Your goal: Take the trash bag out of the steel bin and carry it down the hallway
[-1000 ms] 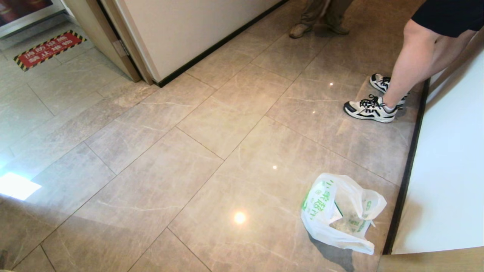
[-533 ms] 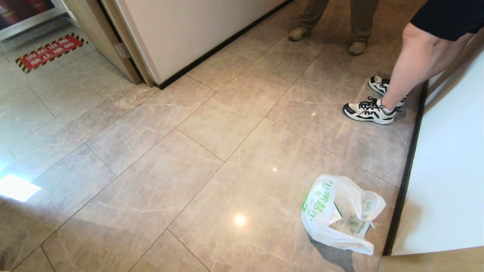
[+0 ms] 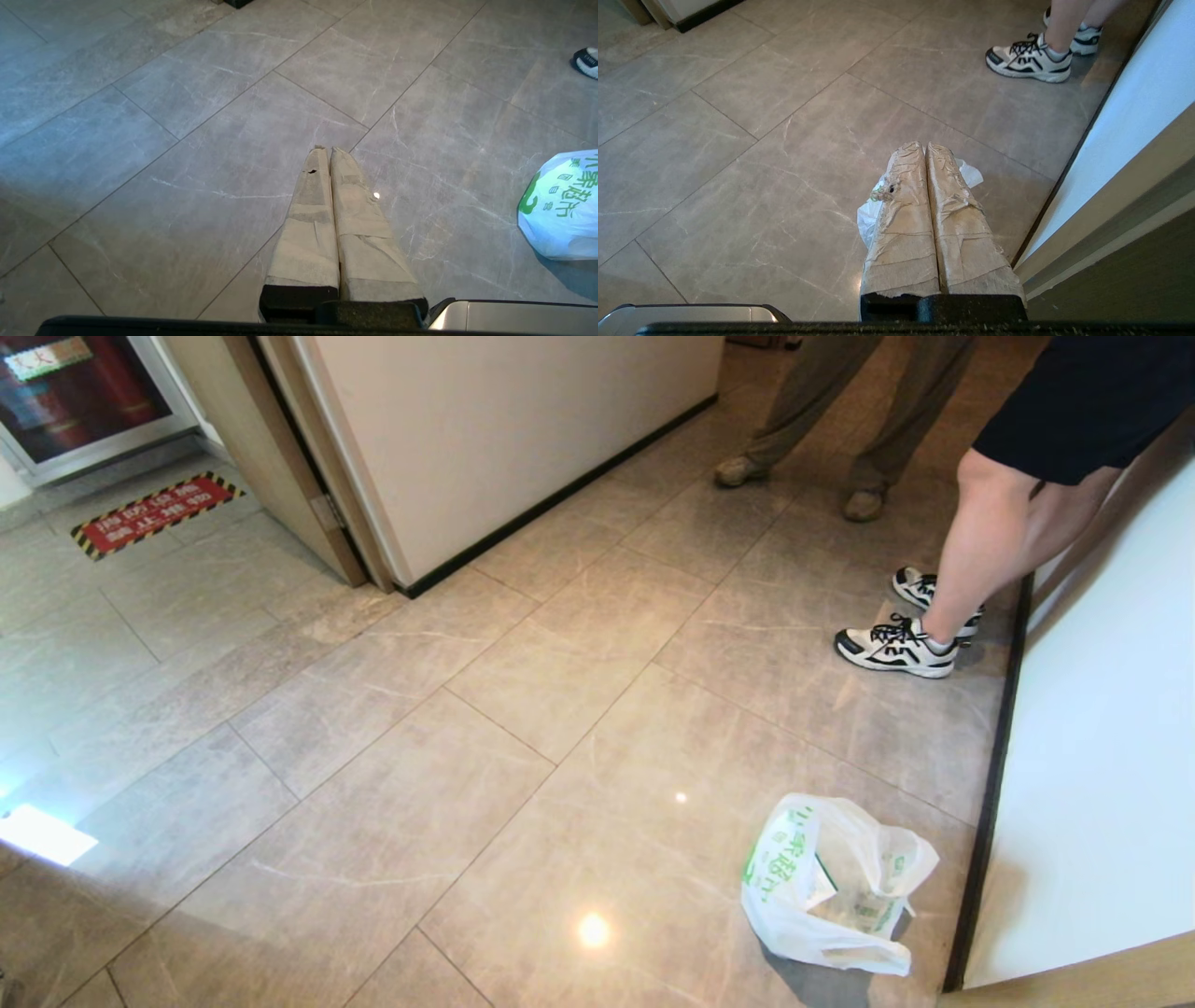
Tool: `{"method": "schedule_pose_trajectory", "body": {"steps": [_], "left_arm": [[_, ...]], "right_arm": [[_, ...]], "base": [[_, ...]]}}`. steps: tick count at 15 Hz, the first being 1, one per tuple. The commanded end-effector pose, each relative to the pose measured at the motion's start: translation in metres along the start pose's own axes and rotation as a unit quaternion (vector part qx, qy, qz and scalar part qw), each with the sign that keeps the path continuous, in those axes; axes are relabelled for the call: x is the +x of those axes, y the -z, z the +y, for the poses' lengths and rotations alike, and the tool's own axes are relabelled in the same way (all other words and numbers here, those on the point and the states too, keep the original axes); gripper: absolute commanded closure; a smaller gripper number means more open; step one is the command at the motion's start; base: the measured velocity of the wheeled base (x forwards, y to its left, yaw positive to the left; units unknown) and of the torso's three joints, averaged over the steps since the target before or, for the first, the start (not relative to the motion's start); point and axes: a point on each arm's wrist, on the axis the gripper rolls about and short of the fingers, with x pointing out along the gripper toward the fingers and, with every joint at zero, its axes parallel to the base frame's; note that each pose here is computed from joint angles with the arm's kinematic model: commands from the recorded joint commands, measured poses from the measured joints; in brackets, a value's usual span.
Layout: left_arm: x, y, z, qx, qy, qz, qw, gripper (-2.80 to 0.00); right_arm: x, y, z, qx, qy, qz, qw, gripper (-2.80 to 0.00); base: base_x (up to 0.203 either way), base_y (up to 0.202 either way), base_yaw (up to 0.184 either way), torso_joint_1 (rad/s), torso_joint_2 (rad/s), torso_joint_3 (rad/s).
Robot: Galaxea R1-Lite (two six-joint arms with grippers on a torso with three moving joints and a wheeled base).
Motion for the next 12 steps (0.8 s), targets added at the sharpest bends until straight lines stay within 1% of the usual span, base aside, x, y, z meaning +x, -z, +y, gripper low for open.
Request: {"method": "schedule_pose_trajectory", "body": {"steps": [1, 12], "left_arm": [[0.0000, 0.0000, 0.0000, 0.000, 0.000, 0.000, 1.0000, 0.00], [0.0000, -0.0002, 0.0000, -0.001, 0.000, -0.001, 1.0000, 0.00]], "right_arm": [[0.0020, 0.0090, 0.0000, -0.001, -0.001, 0.017, 1.000, 0.00], [0.0020, 0.0092, 0.0001, -0.004, -0.001, 0.017, 1.000, 0.00]], "base": [[0.000, 0.000, 0.000, 0.000, 0.00, 0.200], [0.000, 0.000, 0.000, 0.003, 0.00, 0.205]]}}
